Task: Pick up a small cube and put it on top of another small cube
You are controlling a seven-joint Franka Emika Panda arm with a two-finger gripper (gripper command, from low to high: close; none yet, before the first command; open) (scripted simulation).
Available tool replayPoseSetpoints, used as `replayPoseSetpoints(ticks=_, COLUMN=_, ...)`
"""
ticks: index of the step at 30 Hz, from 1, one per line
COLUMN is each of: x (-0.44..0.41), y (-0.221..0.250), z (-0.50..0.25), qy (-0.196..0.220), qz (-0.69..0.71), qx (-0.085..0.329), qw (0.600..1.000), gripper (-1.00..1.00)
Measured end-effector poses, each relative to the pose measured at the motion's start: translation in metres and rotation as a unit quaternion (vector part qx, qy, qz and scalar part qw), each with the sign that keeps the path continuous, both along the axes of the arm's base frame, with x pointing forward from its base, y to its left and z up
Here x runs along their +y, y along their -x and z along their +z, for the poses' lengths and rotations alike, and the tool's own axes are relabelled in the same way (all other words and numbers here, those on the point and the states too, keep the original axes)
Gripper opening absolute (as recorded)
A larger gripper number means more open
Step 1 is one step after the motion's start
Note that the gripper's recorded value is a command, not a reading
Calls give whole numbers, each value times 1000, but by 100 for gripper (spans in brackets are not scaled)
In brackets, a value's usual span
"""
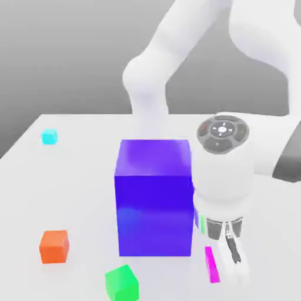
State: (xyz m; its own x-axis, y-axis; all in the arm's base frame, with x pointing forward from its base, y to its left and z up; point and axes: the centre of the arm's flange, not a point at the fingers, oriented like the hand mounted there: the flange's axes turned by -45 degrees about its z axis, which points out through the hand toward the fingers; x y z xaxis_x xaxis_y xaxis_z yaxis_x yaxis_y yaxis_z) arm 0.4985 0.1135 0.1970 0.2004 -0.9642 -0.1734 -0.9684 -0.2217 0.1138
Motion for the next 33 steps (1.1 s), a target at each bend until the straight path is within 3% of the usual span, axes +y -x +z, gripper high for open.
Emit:
replayPoseSetpoints(ticks=9, x=-27, y=-16, z=21, qy=-45, qz=222, qx=-35, qw=973, gripper=-100)
replayPoseSetpoints(ticks=17, x=-67, y=-14, z=28, qy=-52, qz=399, qx=-66, qw=913, gripper=-100)
replayPoseSetpoints(ticks=25, x=-103, y=-12, z=42, qy=-50, qz=567, qx=-97, qw=816, gripper=-100)
replayPoseSetpoints(ticks=33, x=-136, y=-8, z=62, qy=-32, qz=719, qx=-120, qw=684, gripper=-100)
